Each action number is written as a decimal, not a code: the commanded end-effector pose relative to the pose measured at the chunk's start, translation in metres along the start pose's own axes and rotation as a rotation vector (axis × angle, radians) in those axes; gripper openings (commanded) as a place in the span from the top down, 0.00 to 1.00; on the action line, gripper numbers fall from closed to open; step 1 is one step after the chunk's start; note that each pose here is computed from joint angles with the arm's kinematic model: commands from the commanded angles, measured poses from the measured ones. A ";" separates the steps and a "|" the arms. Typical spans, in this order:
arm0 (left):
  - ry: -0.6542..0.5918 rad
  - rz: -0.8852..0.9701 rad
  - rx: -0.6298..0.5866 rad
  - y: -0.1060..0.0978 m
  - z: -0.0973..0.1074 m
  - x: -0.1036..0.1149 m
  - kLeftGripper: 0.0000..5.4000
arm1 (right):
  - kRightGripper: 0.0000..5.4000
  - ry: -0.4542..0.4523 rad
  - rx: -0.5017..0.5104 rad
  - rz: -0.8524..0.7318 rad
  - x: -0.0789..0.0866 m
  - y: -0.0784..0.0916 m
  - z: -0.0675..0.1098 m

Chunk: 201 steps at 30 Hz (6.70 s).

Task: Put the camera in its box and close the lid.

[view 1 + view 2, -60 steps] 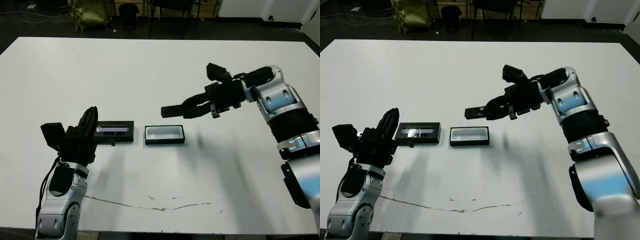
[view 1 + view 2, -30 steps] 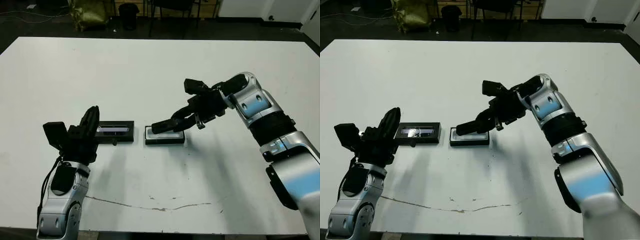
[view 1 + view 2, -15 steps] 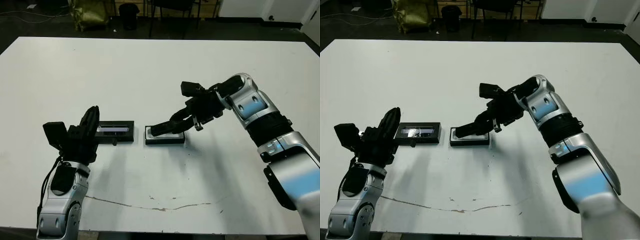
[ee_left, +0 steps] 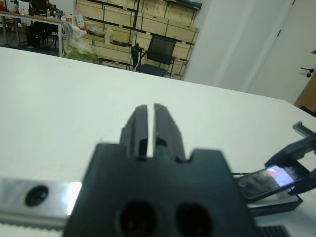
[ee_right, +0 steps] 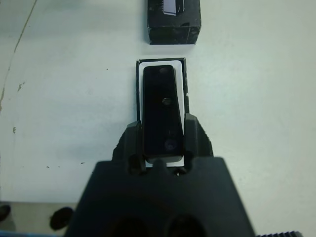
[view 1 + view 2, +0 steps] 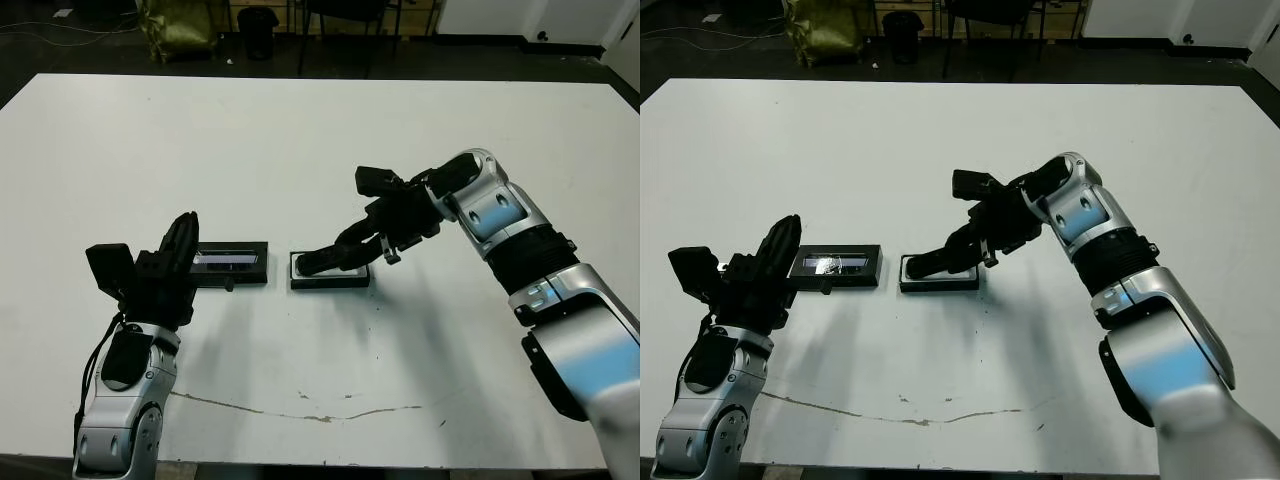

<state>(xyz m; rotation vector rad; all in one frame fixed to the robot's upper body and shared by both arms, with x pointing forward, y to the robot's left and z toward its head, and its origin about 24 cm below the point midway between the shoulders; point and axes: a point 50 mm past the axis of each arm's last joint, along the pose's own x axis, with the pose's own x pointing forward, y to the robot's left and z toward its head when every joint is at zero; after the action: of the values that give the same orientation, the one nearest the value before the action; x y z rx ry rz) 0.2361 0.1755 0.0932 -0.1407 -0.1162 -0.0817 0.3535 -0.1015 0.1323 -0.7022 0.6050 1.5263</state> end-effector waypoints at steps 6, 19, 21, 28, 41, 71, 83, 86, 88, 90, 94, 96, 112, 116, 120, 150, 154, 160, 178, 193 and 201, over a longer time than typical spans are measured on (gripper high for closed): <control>0.030 0.015 0.008 0.002 -0.005 -0.002 1.00 | 0.91 0.018 -0.034 0.005 0.005 -0.001 0.002; 0.034 0.018 0.008 0.003 -0.006 -0.003 1.00 | 0.91 0.042 -0.019 0.006 0.008 -0.001 0.004; 0.034 0.017 0.016 0.003 -0.006 -0.003 1.00 | 0.91 0.040 -0.016 0.004 0.010 -0.001 0.004; 0.031 0.021 0.022 0.003 -0.006 -0.004 1.00 | 0.91 0.043 -0.003 0.038 0.015 0.001 0.003; 0.039 0.023 0.018 0.003 -0.006 -0.004 1.00 | 0.91 0.052 -0.039 0.025 0.017 0.001 0.006; 0.046 0.025 0.032 0.004 -0.007 -0.004 1.00 | 0.00 0.057 -0.137 0.050 -0.011 -0.009 0.016; 0.037 0.022 0.027 0.004 -0.007 -0.003 1.00 | 0.00 -0.079 -0.098 -0.088 -0.032 -0.010 0.013; 0.037 0.022 0.023 0.005 -0.007 -0.003 1.00 | 0.00 -0.120 -0.098 -0.213 -0.034 -0.006 0.009; 0.035 0.017 0.030 0.005 -0.007 -0.003 1.00 | 0.00 -0.167 -0.108 -0.307 -0.032 -0.001 0.008; 0.036 0.016 0.040 0.004 -0.008 -0.003 1.00 | 0.02 -0.218 -0.117 -0.427 -0.028 0.007 0.007; 0.031 0.010 0.024 0.005 -0.009 -0.003 1.00 | 0.15 -0.235 -0.169 -0.635 -0.024 0.025 0.004; 0.030 0.009 0.014 0.005 -0.009 -0.004 1.00 | 0.24 -0.235 -0.241 -0.746 -0.025 0.035 0.004; 0.041 0.005 0.053 0.001 -0.008 -0.002 1.00 | 0.91 -0.393 -0.450 -1.141 0.006 0.080 -0.016; 0.038 0.002 0.038 0.002 -0.009 -0.002 1.00 | 1.00 -0.384 -0.456 -1.125 0.015 0.082 -0.020; 0.042 0.010 0.034 0.002 -0.010 -0.003 1.00 | 1.00 -0.338 -0.484 -1.085 0.023 0.082 -0.022; 0.049 0.015 0.038 0.001 -0.010 -0.004 1.00 | 1.00 -0.229 0.243 -0.757 0.052 0.082 -0.035; 0.043 0.008 0.039 0.002 -0.011 -0.004 1.00 | 1.00 -0.183 0.262 -0.718 0.053 0.092 -0.040; 0.046 0.013 0.035 0.002 -0.012 -0.005 1.00 | 1.00 -0.199 0.299 -0.727 0.049 0.093 -0.048; 0.048 0.000 0.028 0.001 -0.013 -0.004 1.00 | 1.00 -0.563 0.283 -1.087 -0.043 0.080 -0.026; 0.027 0.002 0.042 0.002 -0.008 -0.001 1.00 | 1.00 -0.699 0.301 -1.202 -0.057 0.105 -0.047; 0.021 -0.003 0.114 0.016 0.005 0.002 1.00 | 1.00 -0.682 0.379 -1.196 -0.049 0.119 -0.081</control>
<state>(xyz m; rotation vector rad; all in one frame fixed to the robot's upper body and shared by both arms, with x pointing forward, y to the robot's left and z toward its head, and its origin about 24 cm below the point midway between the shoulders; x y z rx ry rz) 0.2373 0.1851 0.0936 -0.0618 -0.1134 -0.0786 0.2448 -0.1946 0.1182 -0.1154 -0.1304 0.4358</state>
